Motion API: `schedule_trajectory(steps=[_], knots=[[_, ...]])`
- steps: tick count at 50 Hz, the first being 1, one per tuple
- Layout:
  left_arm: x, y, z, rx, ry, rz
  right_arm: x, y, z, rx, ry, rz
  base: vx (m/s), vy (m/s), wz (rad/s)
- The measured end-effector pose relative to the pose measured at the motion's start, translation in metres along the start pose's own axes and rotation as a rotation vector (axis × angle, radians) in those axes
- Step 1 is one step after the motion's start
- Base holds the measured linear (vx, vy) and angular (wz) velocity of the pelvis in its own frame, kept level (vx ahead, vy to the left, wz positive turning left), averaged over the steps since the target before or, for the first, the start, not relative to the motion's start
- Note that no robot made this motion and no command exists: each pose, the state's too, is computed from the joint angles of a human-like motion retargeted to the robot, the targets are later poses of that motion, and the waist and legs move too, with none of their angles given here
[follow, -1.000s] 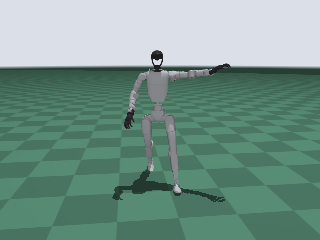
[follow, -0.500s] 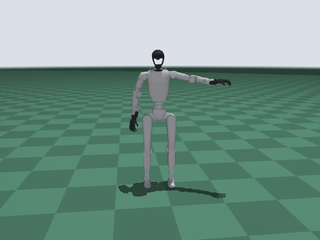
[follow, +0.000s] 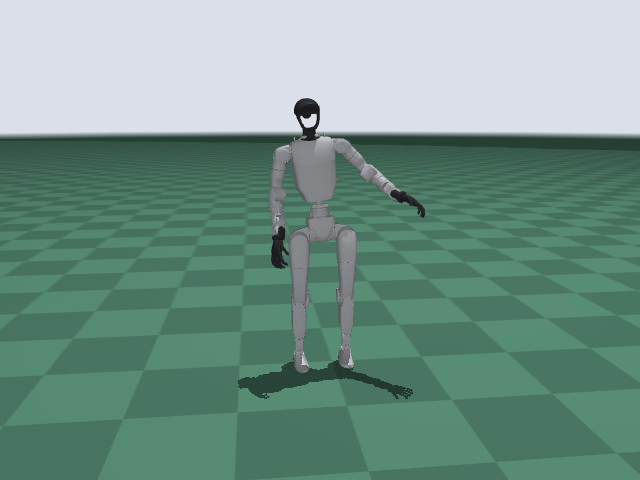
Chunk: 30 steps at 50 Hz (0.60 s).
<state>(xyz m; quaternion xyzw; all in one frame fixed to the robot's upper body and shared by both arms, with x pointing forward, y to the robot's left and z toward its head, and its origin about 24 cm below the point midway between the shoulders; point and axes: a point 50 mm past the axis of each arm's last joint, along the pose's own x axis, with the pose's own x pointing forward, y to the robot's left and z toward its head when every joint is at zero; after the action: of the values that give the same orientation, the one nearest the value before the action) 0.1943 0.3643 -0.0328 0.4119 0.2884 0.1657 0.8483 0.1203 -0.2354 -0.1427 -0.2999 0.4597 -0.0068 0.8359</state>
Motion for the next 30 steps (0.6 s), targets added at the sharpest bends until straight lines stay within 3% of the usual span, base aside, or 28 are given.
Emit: schedule_trajectory(steps=[5, 10, 16, 30], knots=[[-0.032, -0.076, -0.032, 0.095, 0.126, -0.386, 0.0, 0.007, 0.011, -0.107, -0.069, 0.124, 0.05, -0.03, 0.02], [-0.069, -0.126, -0.052, 0.006, 0.264, -0.522, 0.002, 0.005, 0.015, -0.135, -0.082, 0.13, 0.0, 0.0, 0.0], [-0.096, -0.153, -0.055, -0.126, 0.321, -0.447, 0.002, -0.001, 0.002, -0.071, -0.019, 0.014, 0.0, 0.0, 0.03], [-0.09, -0.155, -0.022, -0.172, 0.174, -0.313, -0.006, 0.0, -0.025, -0.099, 0.06, -0.064, -0.03, 0.04, 0.91]])
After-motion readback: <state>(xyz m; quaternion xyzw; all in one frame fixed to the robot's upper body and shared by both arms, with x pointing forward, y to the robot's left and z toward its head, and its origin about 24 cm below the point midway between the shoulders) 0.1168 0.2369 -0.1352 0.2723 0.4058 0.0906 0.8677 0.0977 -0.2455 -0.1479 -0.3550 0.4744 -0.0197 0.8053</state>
